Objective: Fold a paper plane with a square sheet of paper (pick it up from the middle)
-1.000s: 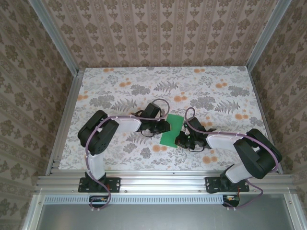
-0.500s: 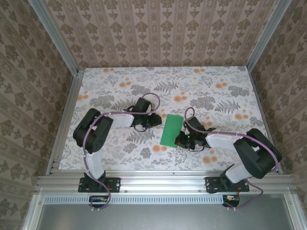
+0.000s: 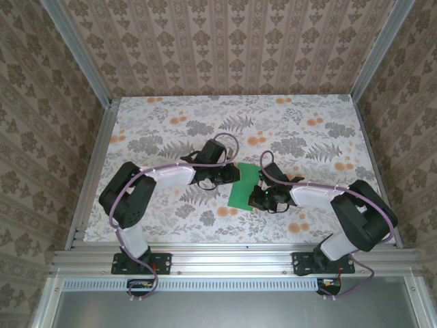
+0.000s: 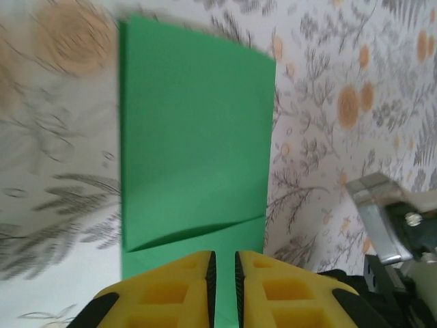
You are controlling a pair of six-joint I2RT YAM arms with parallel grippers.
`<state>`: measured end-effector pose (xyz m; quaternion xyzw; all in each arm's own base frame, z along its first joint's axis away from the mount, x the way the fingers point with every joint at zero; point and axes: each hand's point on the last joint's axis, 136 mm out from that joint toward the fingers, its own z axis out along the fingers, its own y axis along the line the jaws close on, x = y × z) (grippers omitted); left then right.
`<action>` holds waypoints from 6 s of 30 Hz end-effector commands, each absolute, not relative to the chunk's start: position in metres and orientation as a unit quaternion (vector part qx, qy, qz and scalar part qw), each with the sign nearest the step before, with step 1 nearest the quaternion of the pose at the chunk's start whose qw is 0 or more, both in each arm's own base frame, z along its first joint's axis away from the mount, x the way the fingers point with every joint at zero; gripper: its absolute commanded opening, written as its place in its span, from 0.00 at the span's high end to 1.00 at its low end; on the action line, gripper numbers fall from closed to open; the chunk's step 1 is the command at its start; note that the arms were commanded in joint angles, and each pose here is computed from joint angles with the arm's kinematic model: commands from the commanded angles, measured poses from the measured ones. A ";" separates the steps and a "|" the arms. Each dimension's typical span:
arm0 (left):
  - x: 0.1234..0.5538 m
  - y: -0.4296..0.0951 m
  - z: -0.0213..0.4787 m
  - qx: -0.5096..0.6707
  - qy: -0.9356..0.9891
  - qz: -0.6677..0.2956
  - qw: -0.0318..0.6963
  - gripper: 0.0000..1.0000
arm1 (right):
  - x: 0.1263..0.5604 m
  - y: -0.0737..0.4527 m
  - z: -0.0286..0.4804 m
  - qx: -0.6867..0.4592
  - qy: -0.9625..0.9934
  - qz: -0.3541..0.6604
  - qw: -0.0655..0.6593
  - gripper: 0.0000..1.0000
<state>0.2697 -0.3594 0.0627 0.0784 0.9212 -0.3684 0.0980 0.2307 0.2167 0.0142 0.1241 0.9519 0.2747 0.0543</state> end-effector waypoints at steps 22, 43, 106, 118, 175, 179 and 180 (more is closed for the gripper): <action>0.249 -0.353 0.005 0.085 0.946 -0.310 0.031 0.87 | 0.242 0.244 0.004 0.099 0.952 0.290 0.011 0.89; 0.249 -0.346 -0.004 0.084 0.954 -0.287 0.026 0.89 | 0.203 0.221 0.000 0.141 0.936 0.322 0.000 0.85; 0.248 -0.360 0.019 0.098 0.946 -0.306 0.043 0.88 | 0.271 0.211 0.031 0.170 0.915 0.347 0.118 0.72; 0.250 -0.361 0.024 0.098 0.946 -0.305 0.047 0.87 | 0.270 0.216 0.038 0.167 0.890 0.404 0.128 0.69; 0.239 -0.120 0.174 -0.130 0.918 -0.178 0.329 0.43 | 0.280 0.295 0.099 -0.117 0.990 0.001 0.078 0.58; 0.233 -0.147 0.173 -0.073 0.924 -0.230 0.298 0.43 | 0.292 0.278 0.135 -0.067 0.981 0.101 0.154 0.56; 0.231 -0.161 0.171 -0.054 0.924 -0.257 0.278 0.44 | 0.294 0.262 0.139 -0.045 0.976 0.121 0.174 0.57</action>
